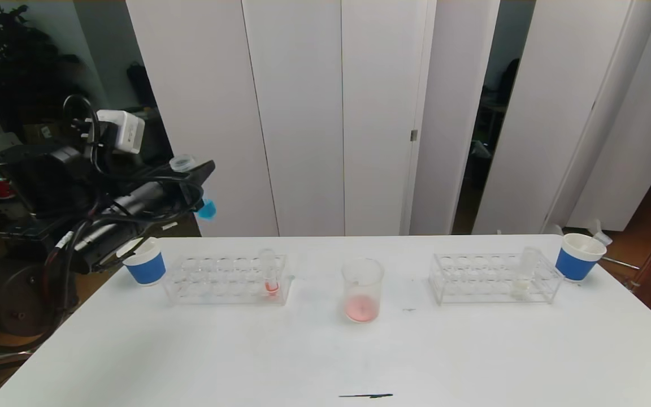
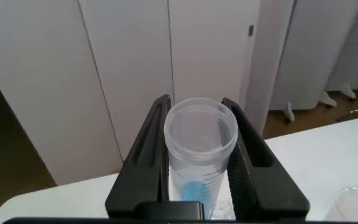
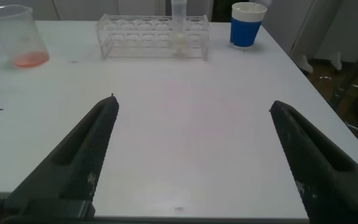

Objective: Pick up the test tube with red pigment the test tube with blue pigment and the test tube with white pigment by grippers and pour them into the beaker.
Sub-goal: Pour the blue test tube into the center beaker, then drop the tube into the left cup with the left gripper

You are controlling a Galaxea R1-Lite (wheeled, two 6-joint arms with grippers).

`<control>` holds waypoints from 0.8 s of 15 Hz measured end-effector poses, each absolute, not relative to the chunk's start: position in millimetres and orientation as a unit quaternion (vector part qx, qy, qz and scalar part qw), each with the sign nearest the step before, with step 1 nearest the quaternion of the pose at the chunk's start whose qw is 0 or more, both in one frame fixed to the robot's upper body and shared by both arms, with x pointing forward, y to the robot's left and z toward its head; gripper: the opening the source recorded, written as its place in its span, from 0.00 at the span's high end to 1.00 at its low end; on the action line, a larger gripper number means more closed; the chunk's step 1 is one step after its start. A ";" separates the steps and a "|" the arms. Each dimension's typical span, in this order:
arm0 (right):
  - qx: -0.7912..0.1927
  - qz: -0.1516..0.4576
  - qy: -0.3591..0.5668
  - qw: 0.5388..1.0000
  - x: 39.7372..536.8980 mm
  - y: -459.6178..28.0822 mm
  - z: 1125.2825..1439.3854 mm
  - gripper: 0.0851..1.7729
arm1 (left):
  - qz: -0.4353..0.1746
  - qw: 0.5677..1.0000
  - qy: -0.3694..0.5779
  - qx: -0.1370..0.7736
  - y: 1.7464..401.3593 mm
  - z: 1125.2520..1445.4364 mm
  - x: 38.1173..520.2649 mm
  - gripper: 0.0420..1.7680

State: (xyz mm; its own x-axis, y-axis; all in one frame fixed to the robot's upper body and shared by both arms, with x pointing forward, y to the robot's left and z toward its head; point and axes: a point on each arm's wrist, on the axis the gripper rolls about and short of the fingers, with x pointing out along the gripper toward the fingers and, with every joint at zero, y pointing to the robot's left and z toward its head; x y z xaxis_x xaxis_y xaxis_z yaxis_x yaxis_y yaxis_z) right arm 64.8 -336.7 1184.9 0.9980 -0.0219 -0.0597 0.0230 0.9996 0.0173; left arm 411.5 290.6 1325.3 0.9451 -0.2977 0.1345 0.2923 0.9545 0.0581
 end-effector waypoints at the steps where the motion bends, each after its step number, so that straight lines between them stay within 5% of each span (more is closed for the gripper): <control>1: 0.009 -0.011 0.030 0.999 64.8 -336.7 1184.9 0.02 | -0.190 0.977 -0.085 0.046 280.5 1329.8 410.1 0.67; 5: 0.009 -0.011 0.030 0.999 64.8 -336.7 1184.9 0.02 | -0.277 0.937 -0.122 0.175 243.8 1321.2 415.6 0.67; 12: 0.009 -0.011 0.030 0.999 64.8 -336.7 1185.0 0.02 | -0.385 0.885 -0.159 0.210 183.1 1293.5 436.5 0.67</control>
